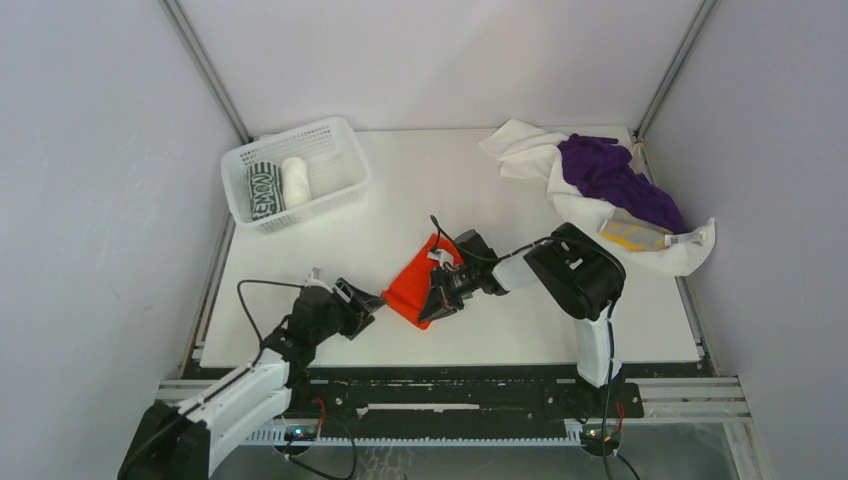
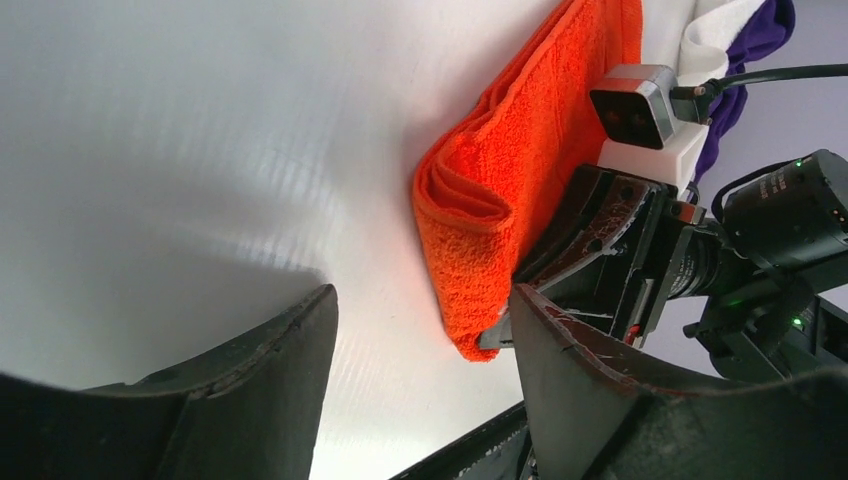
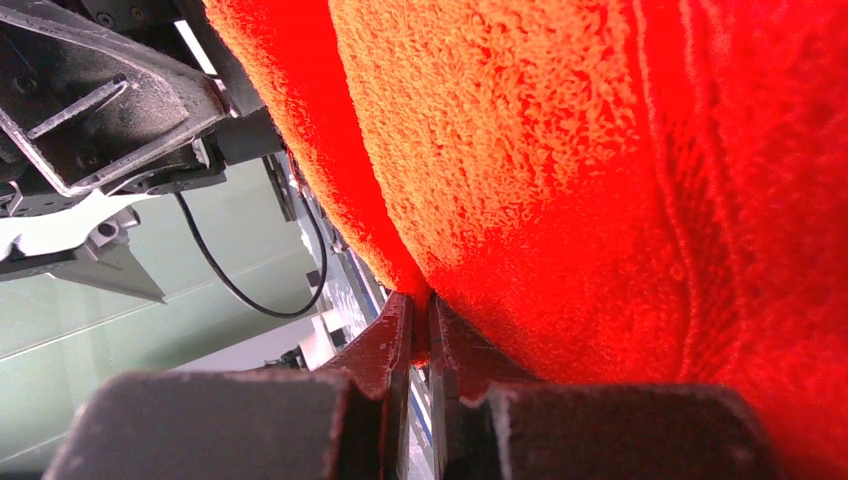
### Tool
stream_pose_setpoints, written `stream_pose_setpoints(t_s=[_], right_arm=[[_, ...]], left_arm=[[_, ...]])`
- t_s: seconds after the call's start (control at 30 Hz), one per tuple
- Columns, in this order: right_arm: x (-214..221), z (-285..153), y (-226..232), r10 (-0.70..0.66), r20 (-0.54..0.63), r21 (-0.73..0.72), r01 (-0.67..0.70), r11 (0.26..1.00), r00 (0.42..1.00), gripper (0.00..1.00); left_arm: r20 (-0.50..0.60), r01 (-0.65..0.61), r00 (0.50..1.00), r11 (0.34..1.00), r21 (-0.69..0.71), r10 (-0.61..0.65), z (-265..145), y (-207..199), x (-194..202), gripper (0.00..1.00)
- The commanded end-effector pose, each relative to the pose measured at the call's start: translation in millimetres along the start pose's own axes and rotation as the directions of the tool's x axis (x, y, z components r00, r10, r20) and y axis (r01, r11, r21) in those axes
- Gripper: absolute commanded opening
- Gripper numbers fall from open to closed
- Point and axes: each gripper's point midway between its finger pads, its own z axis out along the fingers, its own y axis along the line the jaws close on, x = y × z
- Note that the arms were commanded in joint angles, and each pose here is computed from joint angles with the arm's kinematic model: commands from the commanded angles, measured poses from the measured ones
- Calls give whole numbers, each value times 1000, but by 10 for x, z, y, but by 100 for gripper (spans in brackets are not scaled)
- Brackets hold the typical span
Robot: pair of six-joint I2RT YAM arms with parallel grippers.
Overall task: Roll the towels
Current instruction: Roll the towel at the center of the board.
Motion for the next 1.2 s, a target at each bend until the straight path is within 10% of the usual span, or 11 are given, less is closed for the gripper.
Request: stream_pose_setpoints(t_s=[0.0,1.17], right_arm=[[-65,16,0,-6,14,-12,6,1000,1000,3],[-110,-33,111,-43,24,5,43,999,999,3]], left_arm=[[-39,-24,999,999,27,25,98,-112,25,68],[-159,-10,986,941,-338,-47,397,560,208,43]])
